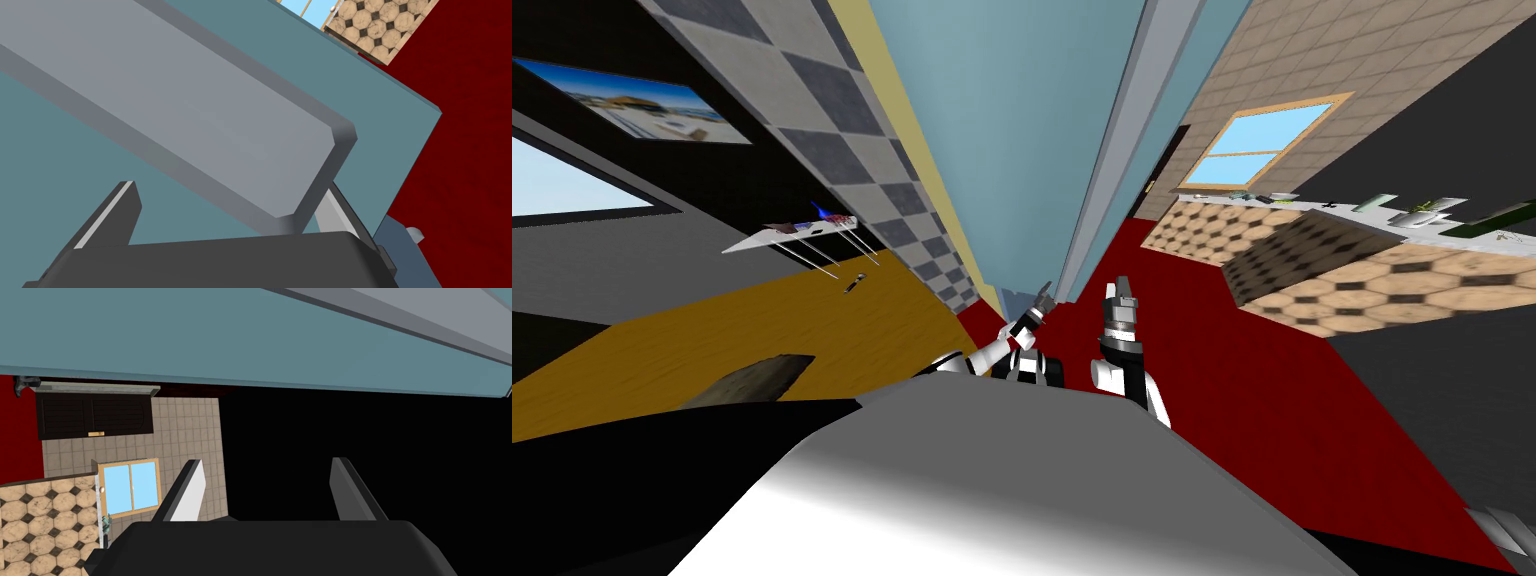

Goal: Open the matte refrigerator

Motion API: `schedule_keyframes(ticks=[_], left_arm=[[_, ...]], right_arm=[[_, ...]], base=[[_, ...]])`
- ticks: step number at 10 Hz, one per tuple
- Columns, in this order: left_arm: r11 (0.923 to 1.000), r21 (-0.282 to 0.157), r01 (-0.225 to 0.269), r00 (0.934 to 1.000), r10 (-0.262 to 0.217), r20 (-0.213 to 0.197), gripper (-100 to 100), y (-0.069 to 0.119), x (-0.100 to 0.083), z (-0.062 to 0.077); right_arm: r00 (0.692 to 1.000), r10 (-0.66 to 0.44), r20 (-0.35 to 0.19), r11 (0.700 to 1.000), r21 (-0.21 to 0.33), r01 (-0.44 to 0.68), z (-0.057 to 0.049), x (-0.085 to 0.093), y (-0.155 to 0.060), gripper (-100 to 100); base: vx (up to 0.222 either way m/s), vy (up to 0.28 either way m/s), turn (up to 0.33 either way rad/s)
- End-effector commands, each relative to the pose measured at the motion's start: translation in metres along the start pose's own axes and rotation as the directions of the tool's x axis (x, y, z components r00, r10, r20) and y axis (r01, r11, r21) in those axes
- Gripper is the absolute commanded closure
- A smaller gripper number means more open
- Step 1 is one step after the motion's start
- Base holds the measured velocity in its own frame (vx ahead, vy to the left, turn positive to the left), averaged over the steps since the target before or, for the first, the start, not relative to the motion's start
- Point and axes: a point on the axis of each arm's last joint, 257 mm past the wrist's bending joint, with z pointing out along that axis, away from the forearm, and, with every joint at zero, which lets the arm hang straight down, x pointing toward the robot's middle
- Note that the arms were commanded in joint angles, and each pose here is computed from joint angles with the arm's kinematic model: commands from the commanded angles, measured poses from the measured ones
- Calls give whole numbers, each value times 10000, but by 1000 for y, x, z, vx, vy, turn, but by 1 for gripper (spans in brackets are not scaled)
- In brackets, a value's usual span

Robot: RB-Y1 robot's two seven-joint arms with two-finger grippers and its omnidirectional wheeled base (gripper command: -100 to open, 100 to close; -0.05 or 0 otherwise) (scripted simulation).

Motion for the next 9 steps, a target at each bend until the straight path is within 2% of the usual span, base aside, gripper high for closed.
schedule_keyframes(ticks=[1,2,3,4,9], left_arm=[[9991,405,115,9993,-101,-348,-100,-17,17,10],[9992,384,119,9993,-104,-369,-100,-20,20,17],[10000,-52,-15,10000,15,-39,-100,-3,3,1],[9999,-139,-27,10000,27,21,0,0,-1,-1],[9991,-424,-77,9997,86,213,0,10,-10,-8]], right_arm=[[10000,0,0,10000,0,0,0,0,0,0],[10000,0,0,10000,0,0,0,0,0,0],[10000,1,0,10000,-1,-1,0,0,0,0],[10000,1,0,10000,0,-1,0,0,0,0],[10000,0,0,10000,0,0,0,0,0,0]], base=[[-3,6,4],[-17,5,-2],[0,0,0],[8,-3,-1],[0,0,0]])
